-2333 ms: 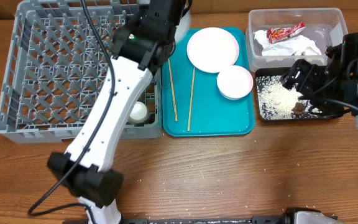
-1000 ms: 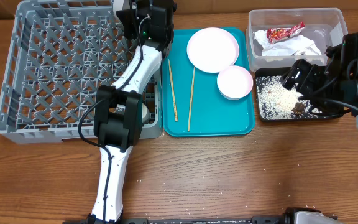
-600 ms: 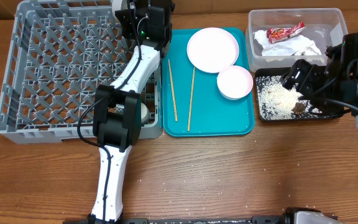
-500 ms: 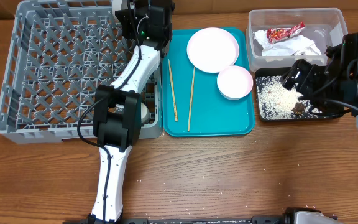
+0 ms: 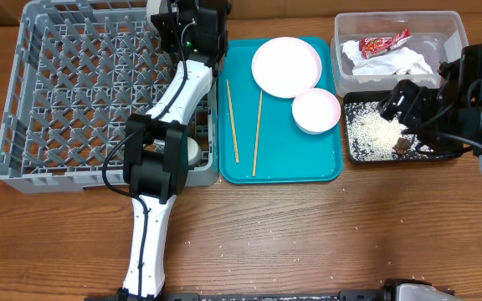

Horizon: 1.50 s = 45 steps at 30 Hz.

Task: Sort waste into correct bins and load items into the dishwasher
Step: 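Carry the grey bowl left and set it upright in the dish rack, then move the left gripper to the pink bowl and grasp its rim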

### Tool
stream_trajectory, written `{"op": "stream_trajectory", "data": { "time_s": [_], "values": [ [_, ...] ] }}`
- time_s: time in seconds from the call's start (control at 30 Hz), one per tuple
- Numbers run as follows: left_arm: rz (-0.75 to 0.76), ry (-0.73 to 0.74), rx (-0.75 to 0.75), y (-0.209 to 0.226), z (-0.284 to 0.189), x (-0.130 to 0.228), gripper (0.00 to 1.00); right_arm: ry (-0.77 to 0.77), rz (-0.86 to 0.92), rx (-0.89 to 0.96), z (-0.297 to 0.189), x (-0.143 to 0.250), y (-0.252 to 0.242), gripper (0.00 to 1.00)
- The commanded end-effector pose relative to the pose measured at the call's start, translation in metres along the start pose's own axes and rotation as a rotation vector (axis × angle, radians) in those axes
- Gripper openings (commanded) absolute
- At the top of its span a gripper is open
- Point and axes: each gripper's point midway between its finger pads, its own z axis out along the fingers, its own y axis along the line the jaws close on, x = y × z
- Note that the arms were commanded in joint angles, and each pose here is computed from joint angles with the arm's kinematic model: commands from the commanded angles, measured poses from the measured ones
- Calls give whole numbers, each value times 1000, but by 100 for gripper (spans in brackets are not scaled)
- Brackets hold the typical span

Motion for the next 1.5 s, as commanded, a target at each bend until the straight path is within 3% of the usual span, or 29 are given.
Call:
{"op": "stream_trajectory", "data": {
  "time_s": [0.0,0.13,0.2,0.4,0.5,0.7,0.93,1.0,1.07,1.1,1.17,1.33,1.47],
  "values": [
    [54,21,6,-3,0,9,4,-21,-6,2,-4,-4,1,100],
    [113,66,36,-8,-3,25,6,-21,-6,2,-4,-4,1,100],
    [146,79,37,-8,-5,30,18,-21,-6,2,-4,-4,1,100],
    [244,68,56,-15,-16,29,29,-21,-6,2,-4,-4,1,100],
    [280,51,78,-23,-29,25,42,-21,-6,2,-4,-4,1,100],
    [356,37,122,-38,-54,27,52,-21,-7,1,-4,-4,1,100],
    [400,41,178,-49,-73,32,72,-21,-6,1,-4,-4,1,100],
    [386,66,272,-58,-85,34,74,-21,-7,1,-4,-4,1,100],
    [321,138,450,-66,-104,34,75,-21,-6,1,-4,-4,1,100],
    [271,204,624,-73,-126,30,79,-21,-6,2,-4,-4,1,100],
    [215,283,770,-71,-150,25,84,-21,-6,2,-4,-4,1,100],
    [159,491,1025,-62,-211,32,84,-21,-6,1,-4,-4,1,100],
    [157,687,1261,-70,-266,55,76,-21,-7,1,-4,-4,1,100]
  ]
}}
